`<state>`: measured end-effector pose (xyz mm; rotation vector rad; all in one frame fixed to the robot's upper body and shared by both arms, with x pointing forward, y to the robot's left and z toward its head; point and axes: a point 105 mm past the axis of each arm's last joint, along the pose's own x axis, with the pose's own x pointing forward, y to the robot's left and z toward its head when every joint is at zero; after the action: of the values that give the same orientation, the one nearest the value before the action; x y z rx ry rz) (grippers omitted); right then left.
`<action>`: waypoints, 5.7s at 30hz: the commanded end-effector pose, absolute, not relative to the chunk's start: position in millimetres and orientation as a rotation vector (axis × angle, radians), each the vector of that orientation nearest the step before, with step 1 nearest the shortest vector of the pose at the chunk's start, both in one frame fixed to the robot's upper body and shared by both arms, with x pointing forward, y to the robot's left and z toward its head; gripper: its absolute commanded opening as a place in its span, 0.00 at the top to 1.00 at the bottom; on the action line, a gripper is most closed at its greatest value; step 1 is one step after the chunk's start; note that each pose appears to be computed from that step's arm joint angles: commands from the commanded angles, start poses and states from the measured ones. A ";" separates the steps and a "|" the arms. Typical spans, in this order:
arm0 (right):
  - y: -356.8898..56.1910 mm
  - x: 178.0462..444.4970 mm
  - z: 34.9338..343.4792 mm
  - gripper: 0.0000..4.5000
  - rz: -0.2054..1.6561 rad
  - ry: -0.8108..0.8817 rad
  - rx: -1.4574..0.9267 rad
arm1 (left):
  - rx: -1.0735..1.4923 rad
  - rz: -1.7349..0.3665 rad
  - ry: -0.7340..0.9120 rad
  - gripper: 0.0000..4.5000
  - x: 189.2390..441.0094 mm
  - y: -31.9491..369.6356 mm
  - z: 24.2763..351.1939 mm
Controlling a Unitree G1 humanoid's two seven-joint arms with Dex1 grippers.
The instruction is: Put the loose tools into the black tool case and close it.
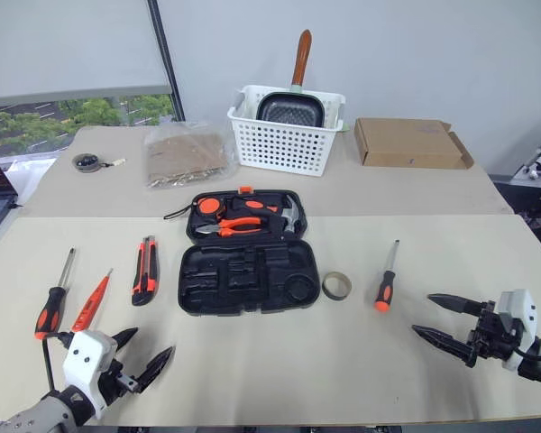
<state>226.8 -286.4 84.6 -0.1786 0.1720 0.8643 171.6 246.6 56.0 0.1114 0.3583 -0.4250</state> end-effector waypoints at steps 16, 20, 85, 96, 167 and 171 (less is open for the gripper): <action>-263.2 251.6 146.1 0.02 0.981 -0.030 -0.263 | 0.081 -0.257 0.059 0.00 190.0 291.5 130.0; -217.5 260.7 177.5 0.02 1.135 -0.134 -0.240 | 0.088 -0.013 0.061 0.00 201.5 340.0 141.8; -190.5 229.3 211.8 0.00 1.075 -0.239 -0.270 | 0.770 -1.269 0.204 0.78 339.9 180.6 135.7; -193.1 226.7 202.9 0.00 1.073 -0.240 -0.266 | 0.797 -1.205 0.182 0.78 354.7 178.3 139.8; -196.2 228.4 183.4 0.00 1.033 -0.157 -0.282 | 0.975 -0.942 0.189 0.99 352.9 144.8 42.5; -199.5 231.5 180.8 0.00 1.012 -0.133 -0.300 | 0.921 -0.927 0.186 0.99 352.2 141.5 43.5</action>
<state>231.3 -196.5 173.3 -0.2473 -0.1128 1.0280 364.8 136.6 86.3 0.9573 0.0197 -0.8851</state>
